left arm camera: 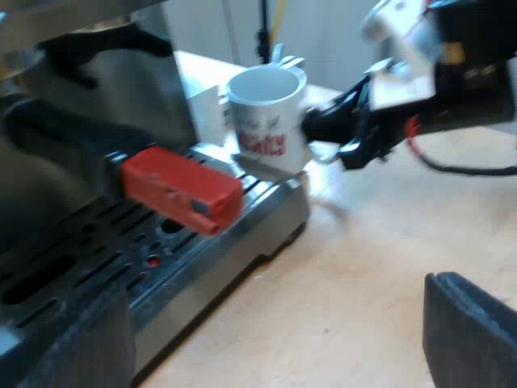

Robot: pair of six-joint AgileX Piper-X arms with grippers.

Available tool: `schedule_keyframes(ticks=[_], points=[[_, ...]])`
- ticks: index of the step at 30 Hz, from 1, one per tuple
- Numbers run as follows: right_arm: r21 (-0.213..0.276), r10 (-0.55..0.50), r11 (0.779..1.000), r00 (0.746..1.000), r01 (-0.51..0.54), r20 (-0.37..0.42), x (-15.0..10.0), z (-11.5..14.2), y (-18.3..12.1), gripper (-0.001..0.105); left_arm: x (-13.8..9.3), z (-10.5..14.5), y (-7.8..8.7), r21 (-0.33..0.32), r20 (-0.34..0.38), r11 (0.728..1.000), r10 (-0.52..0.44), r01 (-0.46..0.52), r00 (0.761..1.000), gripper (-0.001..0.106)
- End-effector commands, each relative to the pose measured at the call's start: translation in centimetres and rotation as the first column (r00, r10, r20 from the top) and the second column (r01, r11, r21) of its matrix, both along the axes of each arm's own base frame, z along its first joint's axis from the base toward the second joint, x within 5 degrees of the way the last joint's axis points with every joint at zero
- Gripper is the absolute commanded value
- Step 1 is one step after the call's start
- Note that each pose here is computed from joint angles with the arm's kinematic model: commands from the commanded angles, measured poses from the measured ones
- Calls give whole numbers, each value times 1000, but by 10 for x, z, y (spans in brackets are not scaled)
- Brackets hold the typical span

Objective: Place mug into machine

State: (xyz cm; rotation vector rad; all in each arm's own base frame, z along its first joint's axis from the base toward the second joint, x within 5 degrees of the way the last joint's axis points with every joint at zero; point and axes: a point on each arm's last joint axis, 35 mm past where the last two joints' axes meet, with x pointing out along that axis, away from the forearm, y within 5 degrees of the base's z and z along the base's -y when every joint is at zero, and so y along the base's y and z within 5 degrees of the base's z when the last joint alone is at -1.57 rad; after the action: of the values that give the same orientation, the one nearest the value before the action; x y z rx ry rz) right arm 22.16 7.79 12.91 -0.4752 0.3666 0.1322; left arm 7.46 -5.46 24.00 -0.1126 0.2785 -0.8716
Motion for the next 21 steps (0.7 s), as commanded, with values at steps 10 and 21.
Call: schedule_keyframes(ticks=[10,21], points=[[-11,86,996,996,-86,14,-28,54,-9,0,5,-3,6,63,14,972,225,-225,974,75],[36,265,963,964,-265,17,-74,87,-10,0,8,-13,5,113,26,969,219,-221,975,75]])
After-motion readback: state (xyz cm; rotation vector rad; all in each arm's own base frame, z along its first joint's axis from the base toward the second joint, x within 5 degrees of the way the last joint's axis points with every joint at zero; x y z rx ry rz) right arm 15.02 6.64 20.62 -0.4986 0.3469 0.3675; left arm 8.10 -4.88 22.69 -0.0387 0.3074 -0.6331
